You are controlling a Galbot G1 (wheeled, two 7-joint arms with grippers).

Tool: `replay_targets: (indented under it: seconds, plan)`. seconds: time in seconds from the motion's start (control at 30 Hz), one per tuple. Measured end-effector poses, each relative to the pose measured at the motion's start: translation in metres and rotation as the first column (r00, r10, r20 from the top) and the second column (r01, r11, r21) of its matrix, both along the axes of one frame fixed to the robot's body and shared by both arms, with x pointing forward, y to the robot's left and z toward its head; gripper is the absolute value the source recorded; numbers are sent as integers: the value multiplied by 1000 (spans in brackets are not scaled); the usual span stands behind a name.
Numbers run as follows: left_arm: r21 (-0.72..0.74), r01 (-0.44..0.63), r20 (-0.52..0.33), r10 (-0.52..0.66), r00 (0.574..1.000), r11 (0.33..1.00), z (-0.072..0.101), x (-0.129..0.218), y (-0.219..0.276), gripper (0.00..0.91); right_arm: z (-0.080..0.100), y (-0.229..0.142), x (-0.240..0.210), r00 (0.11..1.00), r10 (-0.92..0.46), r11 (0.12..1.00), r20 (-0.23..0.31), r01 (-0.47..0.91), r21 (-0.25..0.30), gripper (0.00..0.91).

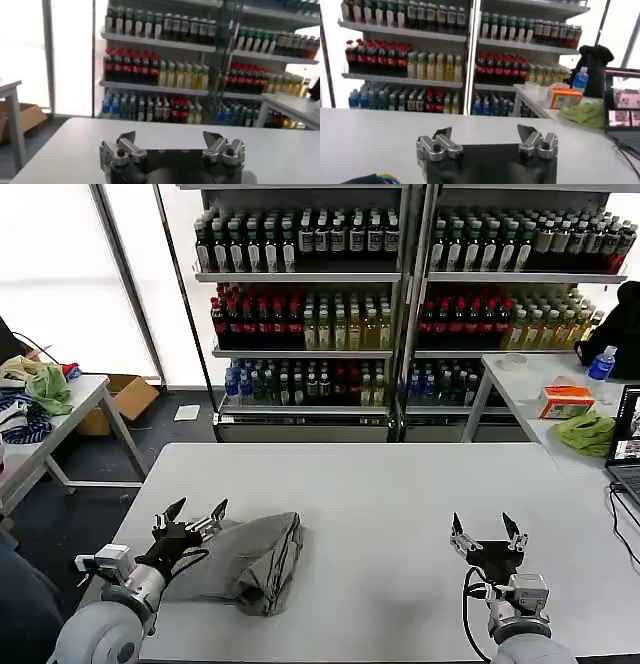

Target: Fold and organize the clothes.

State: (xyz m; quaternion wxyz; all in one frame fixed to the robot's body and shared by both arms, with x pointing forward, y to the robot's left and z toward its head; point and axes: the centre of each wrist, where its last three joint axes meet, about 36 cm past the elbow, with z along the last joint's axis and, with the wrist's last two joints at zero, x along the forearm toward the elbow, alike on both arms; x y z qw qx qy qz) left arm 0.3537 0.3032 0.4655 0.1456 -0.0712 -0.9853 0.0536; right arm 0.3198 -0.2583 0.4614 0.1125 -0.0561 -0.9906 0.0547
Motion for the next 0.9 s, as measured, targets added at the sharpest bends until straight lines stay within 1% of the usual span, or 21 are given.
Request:
replay_targets:
  seconds: [0.17, 0.67, 0.77, 0.9]
  plan:
    - [3, -29, -20, 29, 999, 1000, -5, -5, 8, 907, -1, 1, 0, 1000, 4, 1000, -4, -5, -1, 907]
    - [6, -43, -26, 43, 999, 999, -3, -10, 11, 907, -1, 3, -2, 1000, 3, 1000, -6, -3, 2, 907]
    - [3, -43, -34, 43, 998, 999, -5, -12, 11, 907, -1, 4, -2, 1000, 4, 1000, -5, -4, 4, 907]
    - [3, -46, -52, 46, 998, 999, -14, -13, 13, 907, -2, 3, -3, 1000, 4, 1000, -8, -4, 2, 907]
